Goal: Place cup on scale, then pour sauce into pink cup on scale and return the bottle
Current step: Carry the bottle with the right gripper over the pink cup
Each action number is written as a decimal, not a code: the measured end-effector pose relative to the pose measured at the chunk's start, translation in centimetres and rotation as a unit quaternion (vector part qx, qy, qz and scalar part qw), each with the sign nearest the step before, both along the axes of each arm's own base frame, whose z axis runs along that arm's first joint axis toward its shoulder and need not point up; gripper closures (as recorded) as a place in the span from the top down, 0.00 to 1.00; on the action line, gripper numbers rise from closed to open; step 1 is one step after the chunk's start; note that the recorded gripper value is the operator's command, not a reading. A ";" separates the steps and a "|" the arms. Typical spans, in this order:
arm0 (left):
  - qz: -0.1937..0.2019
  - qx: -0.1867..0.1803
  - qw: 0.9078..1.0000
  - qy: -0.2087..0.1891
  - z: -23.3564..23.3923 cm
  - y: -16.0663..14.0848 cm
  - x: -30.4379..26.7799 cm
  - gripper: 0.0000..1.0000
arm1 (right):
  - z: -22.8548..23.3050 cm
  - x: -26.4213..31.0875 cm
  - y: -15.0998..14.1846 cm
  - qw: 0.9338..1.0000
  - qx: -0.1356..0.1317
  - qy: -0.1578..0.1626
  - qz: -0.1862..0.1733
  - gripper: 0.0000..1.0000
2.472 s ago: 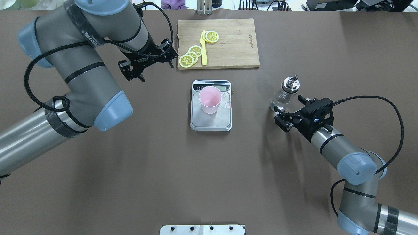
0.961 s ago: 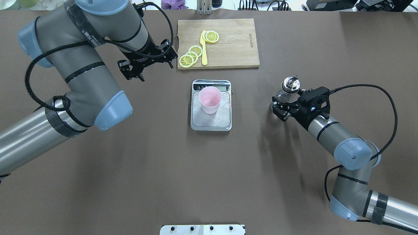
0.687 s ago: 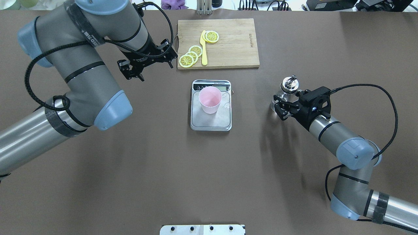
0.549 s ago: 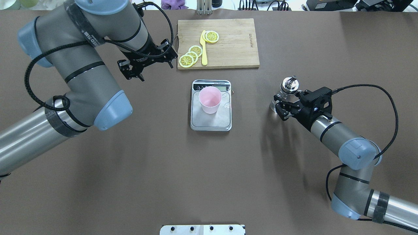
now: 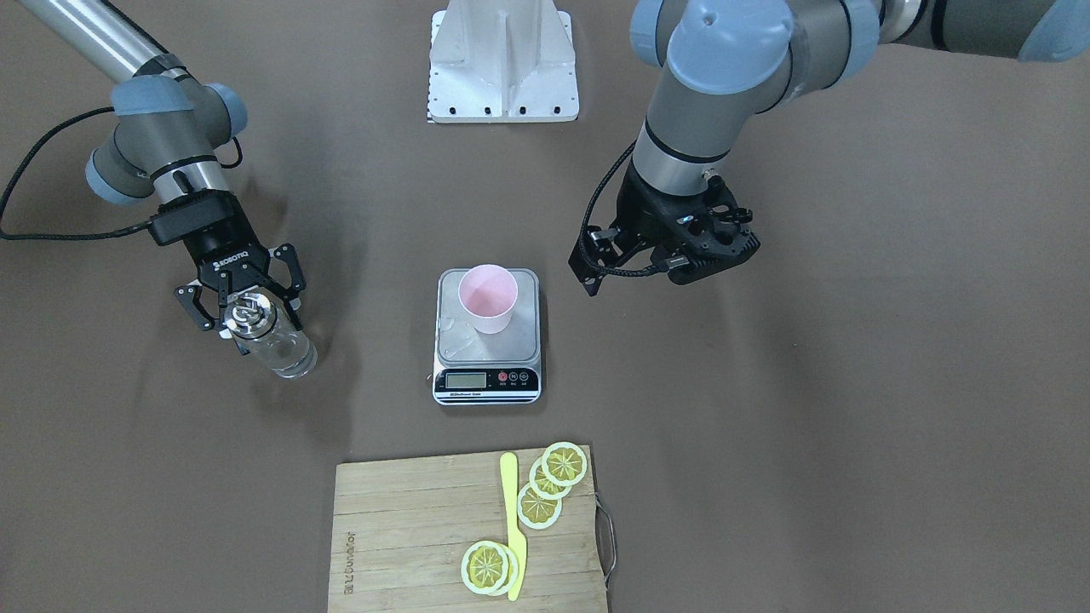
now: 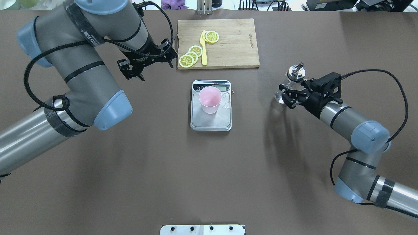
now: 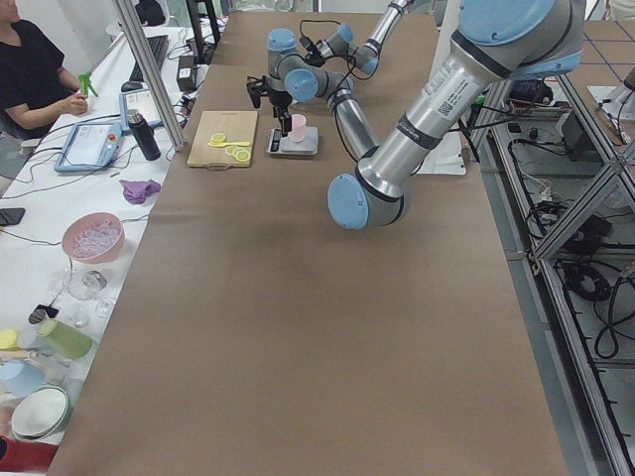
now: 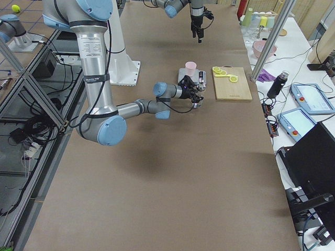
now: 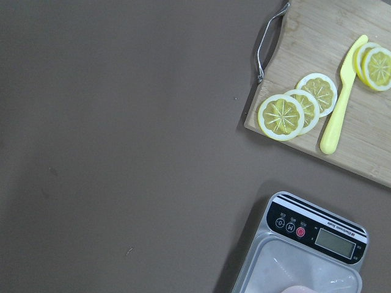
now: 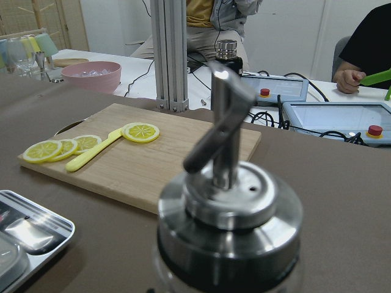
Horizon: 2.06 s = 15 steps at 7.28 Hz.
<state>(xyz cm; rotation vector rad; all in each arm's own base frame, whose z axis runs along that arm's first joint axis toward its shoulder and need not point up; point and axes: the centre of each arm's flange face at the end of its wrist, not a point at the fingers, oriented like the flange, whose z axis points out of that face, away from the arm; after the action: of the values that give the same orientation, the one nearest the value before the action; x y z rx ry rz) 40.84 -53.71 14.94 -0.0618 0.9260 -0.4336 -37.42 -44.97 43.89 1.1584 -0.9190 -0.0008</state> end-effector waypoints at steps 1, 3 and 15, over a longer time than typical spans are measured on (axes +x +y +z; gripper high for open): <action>0.000 0.000 1.000 0.000 0.0 0.0 0.0 0.99 | -1.6 1.3 -1.6 1.000 -0.004 0.003 -0.006 0.09; -0.002 0.006 1.000 0.000 -0.2 -0.2 -0.6 0.99 | -7.7 3.2 -3.4 0.999 -0.007 0.050 -0.012 0.09; 0.094 0.138 0.975 -0.144 22.3 -0.8 -23.4 0.99 | -19.9 -8.2 3.2 0.907 0.108 0.403 0.050 0.09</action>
<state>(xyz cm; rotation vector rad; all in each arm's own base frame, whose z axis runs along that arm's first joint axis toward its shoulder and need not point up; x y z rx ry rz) 17.39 -54.53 37.21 0.1638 0.6799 -0.1301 -45.59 -41.79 23.97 1.2512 -0.1196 -0.4773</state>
